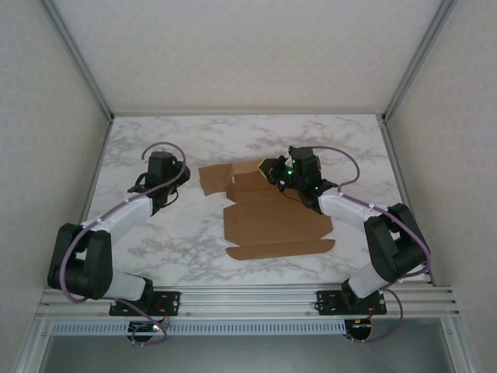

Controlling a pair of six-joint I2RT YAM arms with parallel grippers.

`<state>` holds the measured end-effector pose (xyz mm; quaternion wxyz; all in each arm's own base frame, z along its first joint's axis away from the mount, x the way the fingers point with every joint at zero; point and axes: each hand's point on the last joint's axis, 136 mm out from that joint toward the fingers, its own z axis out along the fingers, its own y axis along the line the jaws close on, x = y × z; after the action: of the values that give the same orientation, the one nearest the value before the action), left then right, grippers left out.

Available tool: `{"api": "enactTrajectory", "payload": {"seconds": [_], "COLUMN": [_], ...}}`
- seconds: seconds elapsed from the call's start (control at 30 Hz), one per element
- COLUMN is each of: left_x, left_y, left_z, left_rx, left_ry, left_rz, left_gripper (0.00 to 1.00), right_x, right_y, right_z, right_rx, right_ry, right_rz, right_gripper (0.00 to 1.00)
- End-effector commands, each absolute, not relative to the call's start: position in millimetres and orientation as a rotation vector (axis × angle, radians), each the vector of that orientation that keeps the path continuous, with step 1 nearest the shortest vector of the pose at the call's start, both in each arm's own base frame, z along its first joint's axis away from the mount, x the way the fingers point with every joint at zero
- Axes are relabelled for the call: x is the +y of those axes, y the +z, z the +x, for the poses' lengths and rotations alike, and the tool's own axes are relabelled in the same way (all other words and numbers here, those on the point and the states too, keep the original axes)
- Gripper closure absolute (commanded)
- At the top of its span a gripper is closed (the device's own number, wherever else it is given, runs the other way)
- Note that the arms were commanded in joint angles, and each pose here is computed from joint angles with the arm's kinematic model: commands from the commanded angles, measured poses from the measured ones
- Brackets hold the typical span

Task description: Fold the paper box

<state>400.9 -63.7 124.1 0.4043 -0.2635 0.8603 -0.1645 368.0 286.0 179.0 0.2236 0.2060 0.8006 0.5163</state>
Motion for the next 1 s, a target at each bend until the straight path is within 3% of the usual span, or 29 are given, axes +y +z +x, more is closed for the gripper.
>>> {"api": "enactTrajectory", "payload": {"seconds": [0.0,0.3,0.43,0.7,0.97], "left_x": [-82.4,-101.7,-119.3,-143.9,-144.5], "left_y": [131.2,195.3,195.4,186.5,163.7], "left_z": [408.5,387.3,380.6,376.8,382.1], "left_rx": [2.175,2.114,2.145,2.197,2.186], "left_ry": [-0.508,-0.454,-0.491,-0.584,-0.487], "left_rz": [-0.536,-0.101,0.054,0.184,0.296], "left_gripper": [0.61,0.56,0.55,0.40,0.42], "right_x": [285.6,285.7,287.4,291.6,291.1], "right_y": [167.9,160.1,159.6,161.7,161.3], "right_z": [367.4,369.5,368.8,370.6,372.6], "right_rx": [2.272,2.311,2.335,2.341,2.337], "right_ry": [1.393,1.357,1.346,1.371,1.379], "right_rz": [0.557,0.508,0.454,0.438,0.439], "right_gripper": [0.96,0.95,0.95,0.95,0.95]}}
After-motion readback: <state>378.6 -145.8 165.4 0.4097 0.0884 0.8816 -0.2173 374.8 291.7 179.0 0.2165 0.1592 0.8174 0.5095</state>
